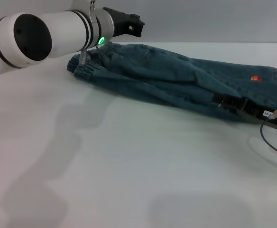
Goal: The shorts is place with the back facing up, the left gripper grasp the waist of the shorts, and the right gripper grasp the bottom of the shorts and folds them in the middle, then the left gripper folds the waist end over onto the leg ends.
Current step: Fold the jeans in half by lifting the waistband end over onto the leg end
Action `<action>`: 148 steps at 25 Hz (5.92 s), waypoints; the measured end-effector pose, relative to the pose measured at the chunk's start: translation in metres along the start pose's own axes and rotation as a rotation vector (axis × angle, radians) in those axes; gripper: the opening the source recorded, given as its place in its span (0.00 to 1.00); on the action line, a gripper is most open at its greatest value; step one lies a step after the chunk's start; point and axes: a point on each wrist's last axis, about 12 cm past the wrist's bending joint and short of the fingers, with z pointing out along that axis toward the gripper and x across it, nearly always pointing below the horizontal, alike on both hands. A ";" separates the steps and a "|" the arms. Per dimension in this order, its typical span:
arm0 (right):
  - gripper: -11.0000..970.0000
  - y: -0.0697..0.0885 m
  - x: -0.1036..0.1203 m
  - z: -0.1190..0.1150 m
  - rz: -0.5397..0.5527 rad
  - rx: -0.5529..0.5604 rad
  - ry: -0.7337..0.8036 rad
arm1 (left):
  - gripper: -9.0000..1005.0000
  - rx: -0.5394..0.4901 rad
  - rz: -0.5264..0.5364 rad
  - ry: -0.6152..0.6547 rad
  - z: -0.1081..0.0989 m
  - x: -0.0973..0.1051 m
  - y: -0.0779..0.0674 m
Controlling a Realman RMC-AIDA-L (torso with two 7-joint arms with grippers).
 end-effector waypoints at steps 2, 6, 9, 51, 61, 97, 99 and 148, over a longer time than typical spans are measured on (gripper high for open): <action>0.39 0.001 -0.002 0.000 -0.008 -0.003 -0.001 | 0.01 -0.004 -0.001 0.003 -0.001 0.002 0.002; 0.39 0.004 -0.005 -0.005 -0.088 -0.027 -0.001 | 0.01 -0.018 -0.029 0.028 -0.003 0.011 0.011; 0.39 0.005 -0.003 -0.005 -0.116 -0.037 0.005 | 0.01 -0.049 -0.078 0.052 -0.009 0.021 0.028; 0.39 0.006 0.002 -0.015 -0.165 -0.079 0.055 | 0.79 -0.169 -0.269 0.195 -0.023 0.082 0.072; 0.39 0.009 0.000 -0.012 -0.171 -0.085 0.061 | 0.74 -0.171 -0.262 0.216 -0.021 0.086 0.070; 0.38 0.006 -0.006 -0.017 -0.168 -0.066 0.049 | 0.37 -0.074 -0.165 0.157 -0.039 0.092 0.038; 0.38 0.007 -0.005 -0.014 -0.172 -0.071 0.052 | 0.34 -0.065 -0.162 0.138 -0.045 0.091 0.035; 0.10 0.015 -0.008 0.031 -0.449 0.012 -0.048 | 0.07 0.050 -0.129 -0.060 -0.123 0.045 0.009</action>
